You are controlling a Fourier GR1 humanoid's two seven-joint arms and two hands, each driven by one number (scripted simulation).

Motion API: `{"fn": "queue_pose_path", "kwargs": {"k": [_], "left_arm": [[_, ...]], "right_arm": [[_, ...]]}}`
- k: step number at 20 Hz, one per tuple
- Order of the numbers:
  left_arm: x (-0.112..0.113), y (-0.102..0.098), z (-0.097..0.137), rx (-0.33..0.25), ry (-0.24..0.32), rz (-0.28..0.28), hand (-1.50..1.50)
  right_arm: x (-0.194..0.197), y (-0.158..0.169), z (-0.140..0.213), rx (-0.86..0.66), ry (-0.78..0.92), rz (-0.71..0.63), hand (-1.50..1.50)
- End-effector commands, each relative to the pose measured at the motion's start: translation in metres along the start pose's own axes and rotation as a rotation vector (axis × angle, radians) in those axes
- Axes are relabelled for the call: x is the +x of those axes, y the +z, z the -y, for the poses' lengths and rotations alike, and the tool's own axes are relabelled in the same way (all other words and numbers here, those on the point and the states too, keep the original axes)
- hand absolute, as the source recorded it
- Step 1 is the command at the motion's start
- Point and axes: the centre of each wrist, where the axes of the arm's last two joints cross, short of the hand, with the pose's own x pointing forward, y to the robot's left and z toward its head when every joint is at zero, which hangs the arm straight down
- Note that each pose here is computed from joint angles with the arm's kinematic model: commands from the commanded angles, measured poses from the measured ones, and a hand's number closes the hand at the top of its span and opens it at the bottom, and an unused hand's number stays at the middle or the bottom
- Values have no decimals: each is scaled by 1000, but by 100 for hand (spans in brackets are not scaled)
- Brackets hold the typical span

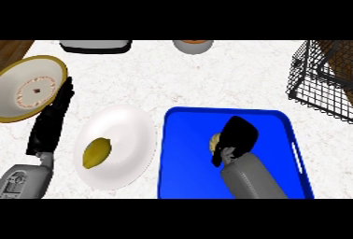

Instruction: Pick the squash from the tray and place it in the tiered basket

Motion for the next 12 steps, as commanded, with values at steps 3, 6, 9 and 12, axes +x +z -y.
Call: {"fn": "queue_pose_path", "kwargs": {"k": [3,6,9,12], "left_arm": [[4,9,7,-8,-7,1,0],[12,-8,-8,5,1,-2,0],[3,9,-4,-11,-3,-10,0],[-7,0,-4,-12,9,-4,0]], "right_arm": [[19,1,-1,-59,162,-183,150],[21,0,-6,-28,48,-158,150],[25,5,-2,-41,-36,-148,150],[45,-13,23,24,-127,76,150]]}}
